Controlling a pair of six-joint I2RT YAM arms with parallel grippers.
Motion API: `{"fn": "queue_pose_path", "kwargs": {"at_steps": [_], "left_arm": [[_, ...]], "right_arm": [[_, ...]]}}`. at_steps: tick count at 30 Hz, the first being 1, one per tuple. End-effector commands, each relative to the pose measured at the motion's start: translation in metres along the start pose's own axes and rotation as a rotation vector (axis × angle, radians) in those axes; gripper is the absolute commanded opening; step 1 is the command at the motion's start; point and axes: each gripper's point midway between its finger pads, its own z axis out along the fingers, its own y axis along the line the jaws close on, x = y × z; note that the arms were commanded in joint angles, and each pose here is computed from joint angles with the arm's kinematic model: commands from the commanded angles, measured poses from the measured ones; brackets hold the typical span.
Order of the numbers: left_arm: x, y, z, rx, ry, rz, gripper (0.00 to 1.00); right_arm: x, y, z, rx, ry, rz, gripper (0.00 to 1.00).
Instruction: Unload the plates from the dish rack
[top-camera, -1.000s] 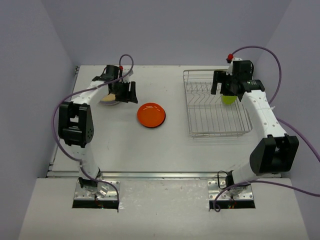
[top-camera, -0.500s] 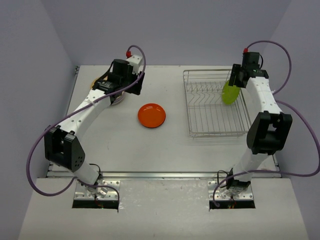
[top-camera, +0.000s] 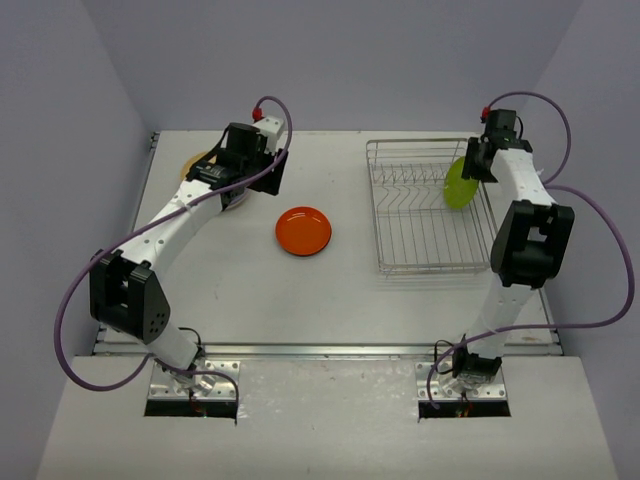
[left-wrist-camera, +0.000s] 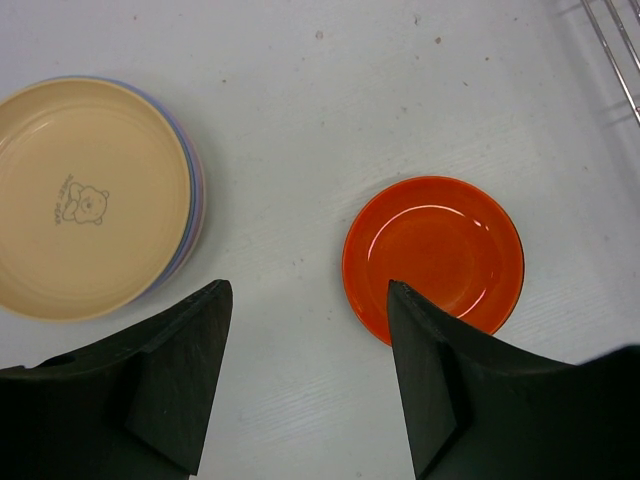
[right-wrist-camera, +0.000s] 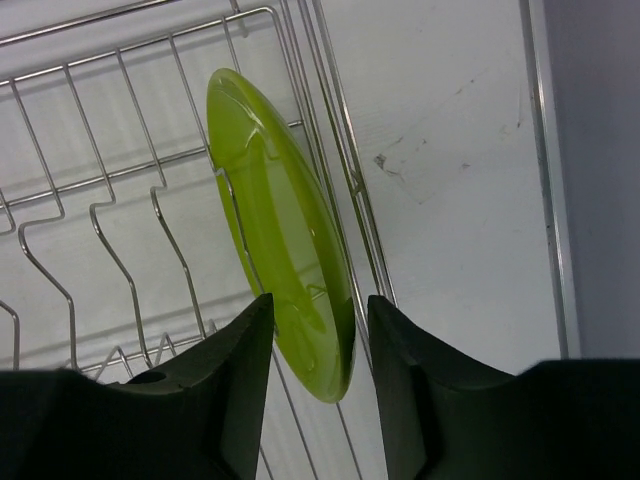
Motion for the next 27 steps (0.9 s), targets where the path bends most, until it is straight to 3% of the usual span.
{"fn": "queue_pose_path", "kwargs": {"at_steps": [1, 6, 8, 12, 19, 23, 27], "left_arm": [[-0.013, -0.001, -0.008, -0.001, -0.047, 0.001, 0.61], [-0.013, -0.003, -0.007, 0.006, -0.048, -0.006, 0.61], [-0.014, -0.003, -0.007, 0.006, -0.049, -0.008, 0.61], [-0.016, -0.001, -0.008, -0.003, -0.056, -0.009, 0.65], [-0.030, -0.002, -0.015, 0.006, -0.097, -0.015, 0.88], [-0.042, -0.009, -0.022, 0.049, -0.130, -0.023, 0.92], [-0.059, -0.038, -0.041, 0.220, -0.196, -0.020, 0.91]], "right_arm": [[-0.031, 0.002, -0.008, -0.052, -0.088, -0.002, 0.39], [-0.033, 0.001, -0.011, -0.053, -0.095, -0.011, 0.22], [-0.037, -0.002, -0.016, -0.038, -0.109, -0.018, 0.10], [-0.052, -0.013, -0.035, 0.007, -0.159, -0.034, 0.00], [-0.104, -0.037, -0.101, 0.104, -0.354, -0.076, 0.00], [-0.122, -0.037, -0.139, 0.078, -0.447, -0.070, 0.00], [-0.123, -0.007, -0.180, -0.113, -0.501, -0.081, 0.00]]}}
